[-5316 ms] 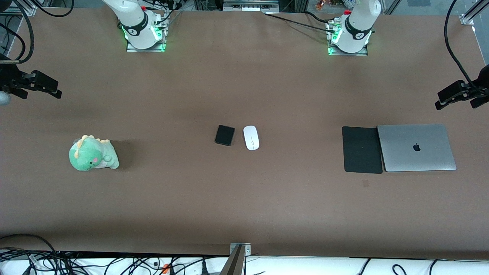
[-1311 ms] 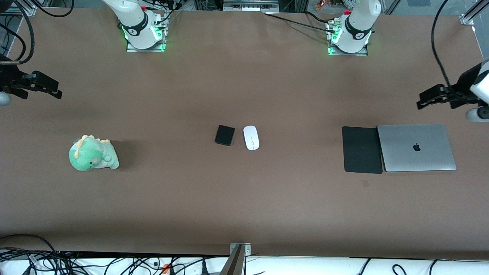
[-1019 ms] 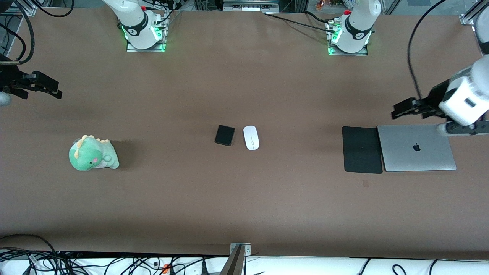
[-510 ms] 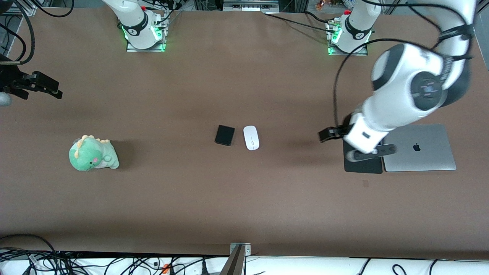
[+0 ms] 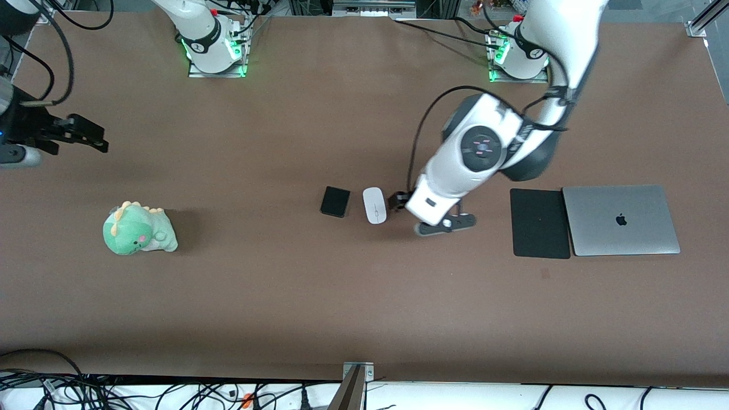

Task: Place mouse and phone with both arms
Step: 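Lower the left gripper onto the white mouse while the right gripper reaches out, then grasp the mouse with the left gripper while the right gripper nears the toy, then carry the mouse onto the black pad while the right gripper grasps the phone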

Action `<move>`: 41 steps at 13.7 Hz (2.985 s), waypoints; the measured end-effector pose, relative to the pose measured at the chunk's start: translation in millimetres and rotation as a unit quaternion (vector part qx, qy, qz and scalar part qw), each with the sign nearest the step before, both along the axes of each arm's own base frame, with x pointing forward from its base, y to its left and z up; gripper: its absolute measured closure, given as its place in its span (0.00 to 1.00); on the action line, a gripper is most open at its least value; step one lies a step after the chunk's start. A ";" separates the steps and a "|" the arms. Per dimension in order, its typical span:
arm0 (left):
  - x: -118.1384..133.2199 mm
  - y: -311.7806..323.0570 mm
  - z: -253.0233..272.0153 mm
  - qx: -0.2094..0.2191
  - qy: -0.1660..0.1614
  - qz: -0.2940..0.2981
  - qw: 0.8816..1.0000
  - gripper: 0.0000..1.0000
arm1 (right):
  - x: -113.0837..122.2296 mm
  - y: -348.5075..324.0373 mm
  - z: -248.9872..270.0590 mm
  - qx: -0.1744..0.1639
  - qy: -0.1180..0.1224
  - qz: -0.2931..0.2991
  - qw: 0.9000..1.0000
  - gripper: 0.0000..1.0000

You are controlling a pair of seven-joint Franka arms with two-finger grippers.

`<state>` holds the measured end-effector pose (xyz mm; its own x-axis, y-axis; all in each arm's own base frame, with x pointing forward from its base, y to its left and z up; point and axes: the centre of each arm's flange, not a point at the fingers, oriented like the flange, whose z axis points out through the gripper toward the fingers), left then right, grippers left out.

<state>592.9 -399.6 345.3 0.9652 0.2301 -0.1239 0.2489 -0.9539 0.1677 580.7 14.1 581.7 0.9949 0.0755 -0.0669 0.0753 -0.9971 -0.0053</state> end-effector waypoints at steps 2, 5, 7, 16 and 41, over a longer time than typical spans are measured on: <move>-22.1 -38.5 -35.1 0.014 0.003 0.004 1.000 0.00 | 7.4 8.7 -17.4 -0.001 0.013 0.007 1.000 0.00; -47.4 -72.9 -80.6 0.048 -0.007 0.003 0.999 0.00 | 16.4 12.3 -42.2 -0.001 0.034 0.010 0.999 0.00; -59.5 -84.1 -103.0 0.065 -0.004 0.002 0.998 0.00 | 21.3 12.5 -56.4 -0.004 0.046 0.011 0.999 0.00; -77.1 -96.8 -159.7 0.103 -0.017 0.017 0.994 0.00 | 36.5 30.0 -93.7 -0.010 0.058 0.024 0.998 0.00; 53.5 73.5 -64.6 0.140 -0.054 0.088 0.985 0.37 | 47.0 181.8 -181.6 0.020 0.048 -0.161 0.986 0.00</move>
